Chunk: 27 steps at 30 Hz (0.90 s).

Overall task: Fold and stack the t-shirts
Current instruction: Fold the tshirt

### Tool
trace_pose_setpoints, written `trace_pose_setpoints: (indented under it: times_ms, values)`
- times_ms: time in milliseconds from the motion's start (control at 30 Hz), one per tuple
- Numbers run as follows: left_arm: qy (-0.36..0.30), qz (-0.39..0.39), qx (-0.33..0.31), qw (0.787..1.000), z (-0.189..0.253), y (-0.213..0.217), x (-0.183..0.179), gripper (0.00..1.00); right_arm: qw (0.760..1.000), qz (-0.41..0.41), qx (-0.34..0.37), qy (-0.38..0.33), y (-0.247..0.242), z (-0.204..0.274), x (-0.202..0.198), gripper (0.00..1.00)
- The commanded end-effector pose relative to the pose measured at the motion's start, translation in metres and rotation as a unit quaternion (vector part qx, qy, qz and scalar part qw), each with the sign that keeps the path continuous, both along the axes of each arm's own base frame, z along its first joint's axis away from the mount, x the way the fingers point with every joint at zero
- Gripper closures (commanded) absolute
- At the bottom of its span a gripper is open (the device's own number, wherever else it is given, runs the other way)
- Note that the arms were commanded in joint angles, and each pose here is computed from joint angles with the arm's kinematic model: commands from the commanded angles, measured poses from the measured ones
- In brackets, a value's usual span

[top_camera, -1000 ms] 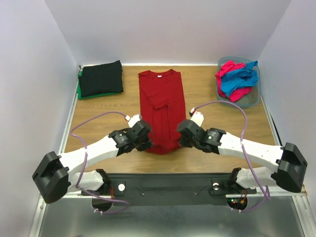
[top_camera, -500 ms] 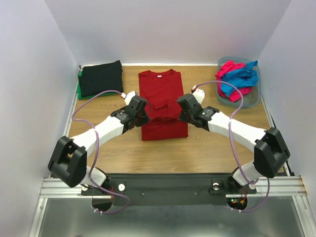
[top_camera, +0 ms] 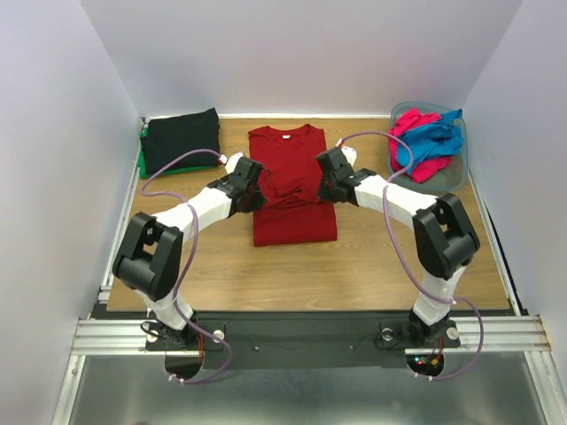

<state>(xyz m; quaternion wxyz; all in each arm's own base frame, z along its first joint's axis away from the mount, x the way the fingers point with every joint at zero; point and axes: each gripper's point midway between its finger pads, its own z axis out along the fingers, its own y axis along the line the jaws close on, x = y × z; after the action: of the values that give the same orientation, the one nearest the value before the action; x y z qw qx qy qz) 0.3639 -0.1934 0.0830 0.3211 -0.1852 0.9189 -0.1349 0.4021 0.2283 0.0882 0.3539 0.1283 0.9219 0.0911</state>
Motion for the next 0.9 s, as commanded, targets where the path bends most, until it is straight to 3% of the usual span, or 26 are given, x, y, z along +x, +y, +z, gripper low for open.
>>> trace_pose_setpoints:
  times_ms: [0,33,67,100,200,233,367,400,633,800,867]
  values:
    - [-0.028,-0.001,0.005,1.0,0.013,-0.002,0.029,0.91,0.999,0.012,0.016,-0.028,0.008,0.015,0.03,0.88]
    - [-0.026,0.001,0.005,1.0,0.011,-0.001,0.03,0.83,0.999,0.012,0.017,-0.027,0.009,0.013,0.032,0.84]
    - [-0.022,0.002,0.007,1.0,0.009,-0.001,0.031,0.63,0.999,0.008,0.017,-0.026,0.006,0.012,0.035,0.79]
    - [-0.023,0.003,0.006,1.0,0.01,-0.001,0.033,0.52,0.999,0.008,0.02,-0.026,0.006,0.013,0.036,0.65]
    - [-0.033,0.009,0.004,0.999,0.022,0.001,0.036,0.25,0.999,0.012,0.023,-0.037,0.006,0.025,0.037,0.4]
    - [-0.036,0.008,0.003,0.999,0.026,0.001,0.036,0.22,0.999,0.014,0.024,-0.041,0.006,0.029,0.037,0.37]
    - [-0.048,0.012,-0.007,0.999,0.04,0.007,0.023,0.02,0.996,0.081,0.035,-0.023,0.015,0.028,0.013,0.06]
    - [-0.046,0.013,-0.008,0.999,0.038,0.013,0.011,0.02,0.993,0.108,0.035,-0.016,0.018,0.025,0.005,0.0]
    - [-0.014,-0.006,-0.061,0.998,0.0,0.022,-0.062,0.02,0.994,0.1,0.022,0.039,-0.009,-0.017,-0.055,0.0]
    - [0.004,-0.037,-0.107,0.994,-0.022,0.013,-0.1,0.02,0.991,0.086,0.09,0.048,-0.01,-0.025,-0.091,0.05]
    - [-0.005,-0.041,-0.115,0.993,-0.022,0.01,-0.098,0.02,0.99,0.082,0.1,0.053,-0.012,-0.032,-0.1,0.09]
